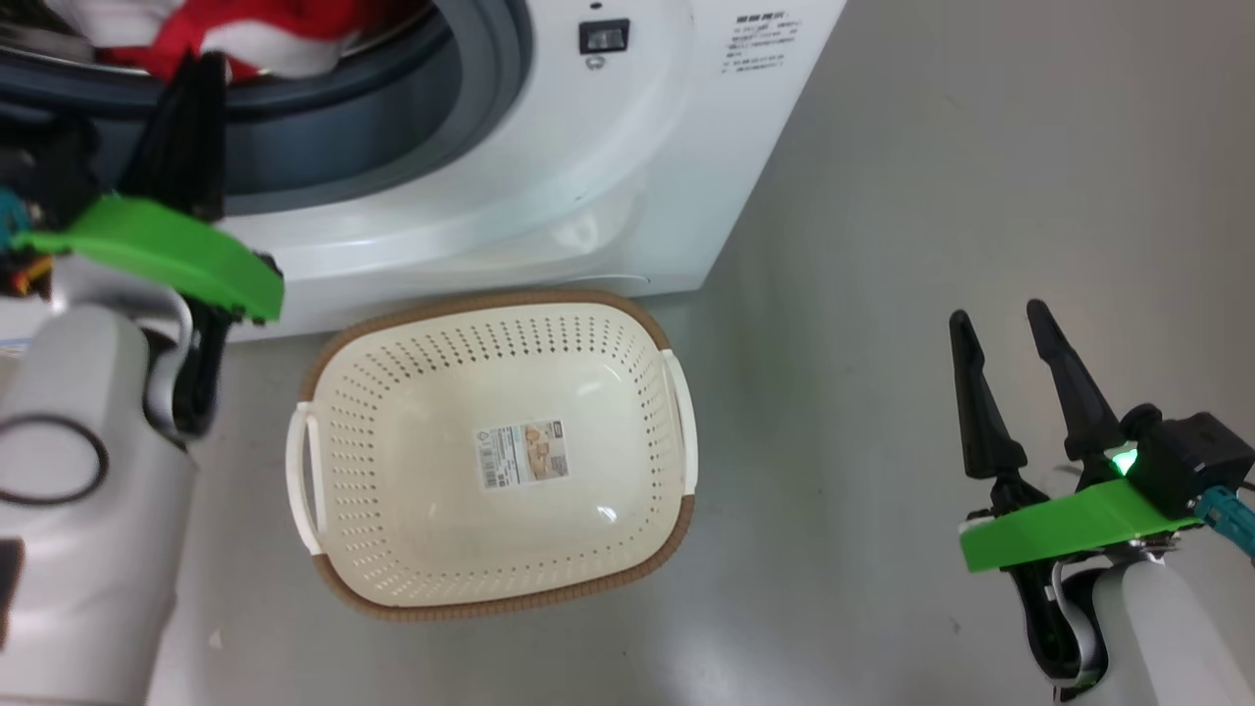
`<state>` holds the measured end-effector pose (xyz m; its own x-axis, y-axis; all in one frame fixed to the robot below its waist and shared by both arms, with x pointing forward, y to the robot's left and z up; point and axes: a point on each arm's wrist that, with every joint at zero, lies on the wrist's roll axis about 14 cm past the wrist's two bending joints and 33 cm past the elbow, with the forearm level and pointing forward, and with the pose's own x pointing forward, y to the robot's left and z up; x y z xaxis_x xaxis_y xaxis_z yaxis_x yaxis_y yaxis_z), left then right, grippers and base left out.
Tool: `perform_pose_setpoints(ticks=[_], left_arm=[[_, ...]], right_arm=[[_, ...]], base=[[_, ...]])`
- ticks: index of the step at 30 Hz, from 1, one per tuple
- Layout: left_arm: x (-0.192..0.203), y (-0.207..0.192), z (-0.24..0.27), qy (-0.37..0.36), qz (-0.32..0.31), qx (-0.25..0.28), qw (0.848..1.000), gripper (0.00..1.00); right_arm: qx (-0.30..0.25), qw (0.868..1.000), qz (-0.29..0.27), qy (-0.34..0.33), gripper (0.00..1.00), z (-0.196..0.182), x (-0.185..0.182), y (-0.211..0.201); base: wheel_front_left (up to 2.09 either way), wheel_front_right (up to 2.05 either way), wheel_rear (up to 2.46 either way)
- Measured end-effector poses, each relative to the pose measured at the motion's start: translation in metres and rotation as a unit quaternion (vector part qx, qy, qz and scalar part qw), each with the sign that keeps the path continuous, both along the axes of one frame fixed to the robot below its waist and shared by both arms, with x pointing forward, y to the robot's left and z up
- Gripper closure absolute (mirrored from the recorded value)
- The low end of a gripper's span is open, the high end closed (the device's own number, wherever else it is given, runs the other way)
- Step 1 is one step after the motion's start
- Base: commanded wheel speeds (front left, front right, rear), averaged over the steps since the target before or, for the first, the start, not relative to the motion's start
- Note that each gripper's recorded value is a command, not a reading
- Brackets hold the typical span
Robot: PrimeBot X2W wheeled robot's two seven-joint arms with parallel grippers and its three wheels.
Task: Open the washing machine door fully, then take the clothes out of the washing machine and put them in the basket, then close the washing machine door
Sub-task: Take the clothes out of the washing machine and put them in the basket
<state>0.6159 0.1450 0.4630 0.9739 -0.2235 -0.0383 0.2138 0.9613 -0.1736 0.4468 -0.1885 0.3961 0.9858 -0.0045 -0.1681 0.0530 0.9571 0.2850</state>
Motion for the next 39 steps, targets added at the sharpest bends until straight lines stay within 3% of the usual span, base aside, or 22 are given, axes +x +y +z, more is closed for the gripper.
perform_pose_setpoints(ticks=[13,32,39], left_arm=[[-0.060,0.030,0.037,-0.062,0.063,-0.021,0.996,1.00],[-0.103,0.035,0.104,-0.177,0.076,-0.051,0.980,1.00],[-0.121,0.039,0.140,-0.239,0.082,-0.060,0.966,1.00]], right_arm=[[-0.003,1.000,0.014,-0.015,0.00,0.015,-0.006,0.010],[-0.001,1.000,0.026,-0.014,0.00,0.014,-0.006,0.020],[-0.002,1.000,0.028,-0.010,0.00,0.010,-0.006,0.021]], base=[[0.00,0.00,0.00],[0.00,0.00,0.00],[0.00,0.00,0.00]])
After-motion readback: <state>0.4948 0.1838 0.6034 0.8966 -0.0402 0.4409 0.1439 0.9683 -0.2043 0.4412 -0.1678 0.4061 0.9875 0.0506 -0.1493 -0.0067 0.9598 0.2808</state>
